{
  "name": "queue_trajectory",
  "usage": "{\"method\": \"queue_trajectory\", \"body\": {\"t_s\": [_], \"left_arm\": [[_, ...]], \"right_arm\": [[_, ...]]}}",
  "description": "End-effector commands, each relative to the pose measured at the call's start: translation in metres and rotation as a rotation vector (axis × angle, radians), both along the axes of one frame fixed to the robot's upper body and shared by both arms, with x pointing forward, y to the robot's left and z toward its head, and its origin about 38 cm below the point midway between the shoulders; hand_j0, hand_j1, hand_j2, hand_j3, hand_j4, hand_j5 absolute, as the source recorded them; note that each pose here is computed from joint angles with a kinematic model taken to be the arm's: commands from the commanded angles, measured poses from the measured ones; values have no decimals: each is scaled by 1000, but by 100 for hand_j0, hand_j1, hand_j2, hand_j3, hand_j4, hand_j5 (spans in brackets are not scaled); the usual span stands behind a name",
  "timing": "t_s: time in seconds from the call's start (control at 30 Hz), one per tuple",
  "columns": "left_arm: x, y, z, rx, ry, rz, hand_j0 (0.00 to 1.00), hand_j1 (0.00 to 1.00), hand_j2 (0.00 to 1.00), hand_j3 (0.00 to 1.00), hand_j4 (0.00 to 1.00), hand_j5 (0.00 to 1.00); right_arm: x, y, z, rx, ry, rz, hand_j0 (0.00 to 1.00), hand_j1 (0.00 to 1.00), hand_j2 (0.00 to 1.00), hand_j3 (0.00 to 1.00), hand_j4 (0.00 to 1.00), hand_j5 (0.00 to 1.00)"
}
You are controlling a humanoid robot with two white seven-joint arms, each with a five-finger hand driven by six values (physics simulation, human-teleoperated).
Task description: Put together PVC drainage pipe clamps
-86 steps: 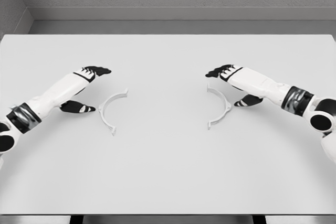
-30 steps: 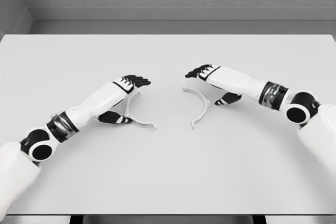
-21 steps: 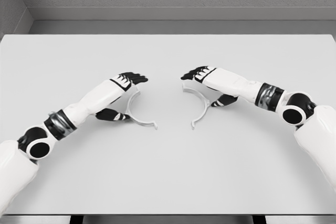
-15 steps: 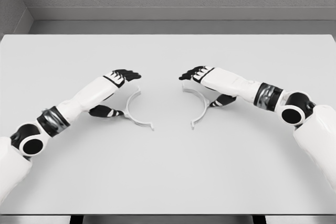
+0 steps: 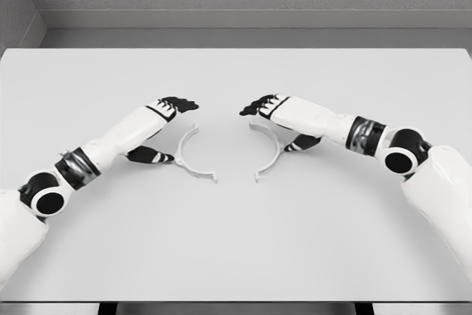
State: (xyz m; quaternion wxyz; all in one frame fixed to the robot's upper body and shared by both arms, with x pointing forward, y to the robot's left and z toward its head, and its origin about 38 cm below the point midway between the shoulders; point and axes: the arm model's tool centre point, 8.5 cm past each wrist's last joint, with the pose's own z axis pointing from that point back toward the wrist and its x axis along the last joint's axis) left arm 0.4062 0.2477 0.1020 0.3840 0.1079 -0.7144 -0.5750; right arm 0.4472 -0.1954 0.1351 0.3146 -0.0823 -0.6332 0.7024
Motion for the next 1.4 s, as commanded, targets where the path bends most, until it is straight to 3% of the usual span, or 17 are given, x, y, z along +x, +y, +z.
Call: {"method": "queue_trajectory", "body": {"t_s": [0.0, 0.2, 0.53, 0.8, 1.0, 1.23, 1.27, 1.3, 1.33, 1.37], "left_arm": [[0, -5, 0, -14, 0, -5, 100, 100, 100, 100, 100, 100], [-3, -15, -2, -33, 3, -16, 100, 100, 100, 100, 100, 100], [2, -2, 1, -22, 0, 10, 100, 100, 100, 100, 100, 100], [19, 0, 13, -16, -25, 20, 100, 100, 100, 100, 100, 100], [19, 0, 12, -16, -23, 20, 100, 100, 100, 100, 100, 100], [19, -2, 12, -20, -24, 17, 100, 100, 100, 100, 100, 100], [18, -3, 12, -20, -24, 17, 100, 100, 100, 100, 100, 100], [18, -3, 12, -21, -23, 16, 100, 100, 100, 100, 100, 100], [18, -4, 11, -22, -21, 15, 100, 100, 100, 100, 100, 100], [18, -4, 11, -22, -21, 14, 100, 100, 100, 100, 100, 100]], "right_arm": [[-1, 8, -1, 14, 7, 12, 100, 100, 100, 100, 100, 100], [-2, 14, -2, 14, 9, 24, 100, 100, 100, 100, 100, 100], [4, 2, -6, 2, 21, -7, 100, 100, 100, 100, 100, 100], [2, 13, -4, 9, 16, 15, 100, 100, 100, 100, 100, 100], [2, 32, -3, 10, 12, 50, 100, 100, 100, 100, 100, 100], [5, 16, 1, -1, 3, 24, 100, 100, 100, 100, 100, 100], [6, 9, 3, -3, -2, 16, 100, 100, 100, 100, 100, 100], [13, -15, 20, 12, -38, -41, 100, 100, 100, 100, 100, 100], [12, -29, 55, 43, -133, -57, 100, 100, 100, 100, 100, 100], [2, -48, 82, 30, -210, -63, 100, 100, 100, 100, 100, 100]]}}
